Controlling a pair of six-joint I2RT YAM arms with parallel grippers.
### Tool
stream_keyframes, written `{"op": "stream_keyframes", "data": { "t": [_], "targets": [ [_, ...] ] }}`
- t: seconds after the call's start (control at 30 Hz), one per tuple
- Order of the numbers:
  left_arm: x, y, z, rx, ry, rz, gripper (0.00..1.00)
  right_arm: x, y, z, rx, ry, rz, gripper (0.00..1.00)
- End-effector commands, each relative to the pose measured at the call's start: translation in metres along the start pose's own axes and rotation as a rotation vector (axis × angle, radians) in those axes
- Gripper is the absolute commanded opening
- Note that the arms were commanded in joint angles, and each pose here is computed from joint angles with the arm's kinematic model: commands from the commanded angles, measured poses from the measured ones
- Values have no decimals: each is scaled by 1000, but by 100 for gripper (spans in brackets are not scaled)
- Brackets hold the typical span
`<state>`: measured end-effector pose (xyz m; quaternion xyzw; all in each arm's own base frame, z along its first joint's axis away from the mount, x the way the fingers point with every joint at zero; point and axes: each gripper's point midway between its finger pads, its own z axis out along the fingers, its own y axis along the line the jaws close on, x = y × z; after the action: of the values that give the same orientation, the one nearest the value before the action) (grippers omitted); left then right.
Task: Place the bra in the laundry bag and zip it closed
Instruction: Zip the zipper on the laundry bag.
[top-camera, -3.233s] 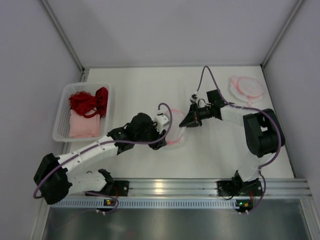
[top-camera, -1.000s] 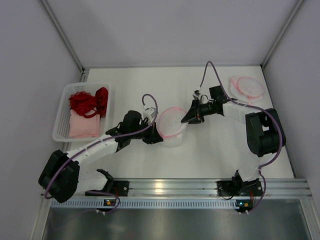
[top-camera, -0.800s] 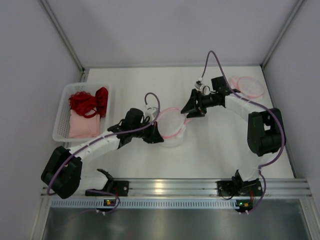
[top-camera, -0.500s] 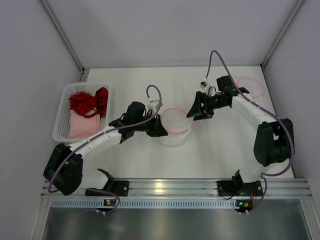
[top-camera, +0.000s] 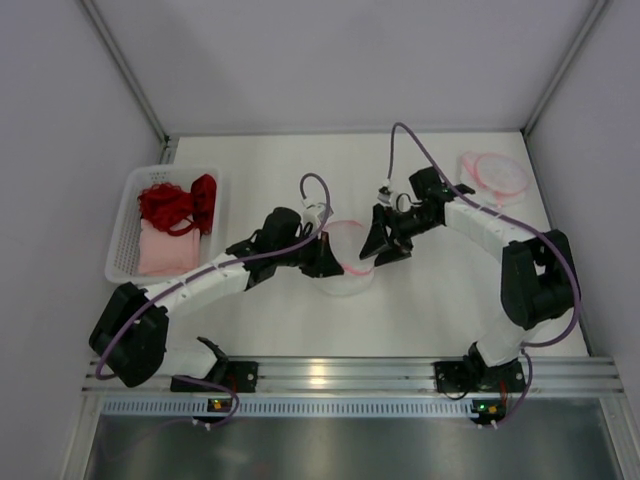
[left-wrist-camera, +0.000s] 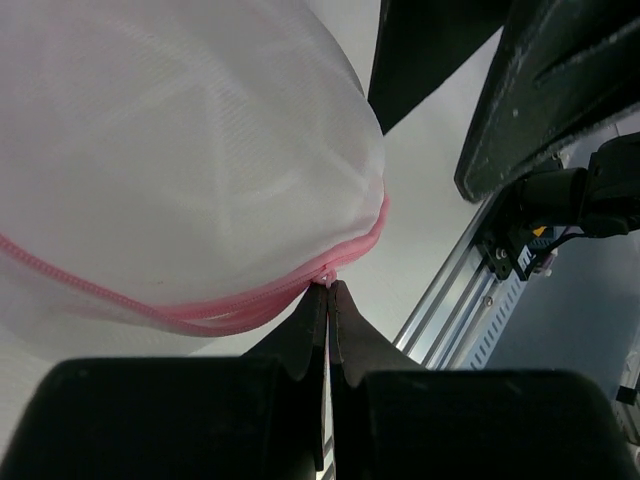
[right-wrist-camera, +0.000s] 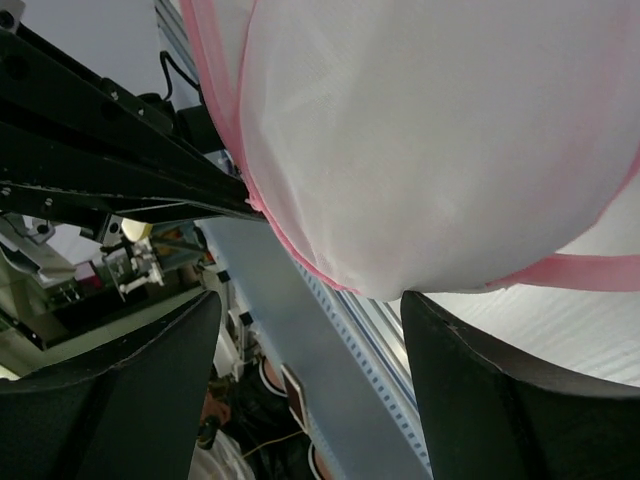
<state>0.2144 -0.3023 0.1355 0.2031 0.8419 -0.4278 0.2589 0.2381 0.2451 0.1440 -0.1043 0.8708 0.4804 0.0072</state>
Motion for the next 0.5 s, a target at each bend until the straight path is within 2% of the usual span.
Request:
{"op": "stream_keyframes", "data": {
  "t": [0.0,0.17,0.3,0.47],
  "targets": [
    [-38,-12,-1,8,-124,4,0,3,17,8,-1,37,-75,73],
    [-34,-7,-5,-11,-127,-4,0,-4,8,1,73,28,-100,74],
    [-31,-8,-8,-8,-120,12,0,-11,17,-12,13,-9,-86,74],
    [-37,-3,-11,-41,-151,50,0,10,22,1,-74,61,1,71]
  ]
}}
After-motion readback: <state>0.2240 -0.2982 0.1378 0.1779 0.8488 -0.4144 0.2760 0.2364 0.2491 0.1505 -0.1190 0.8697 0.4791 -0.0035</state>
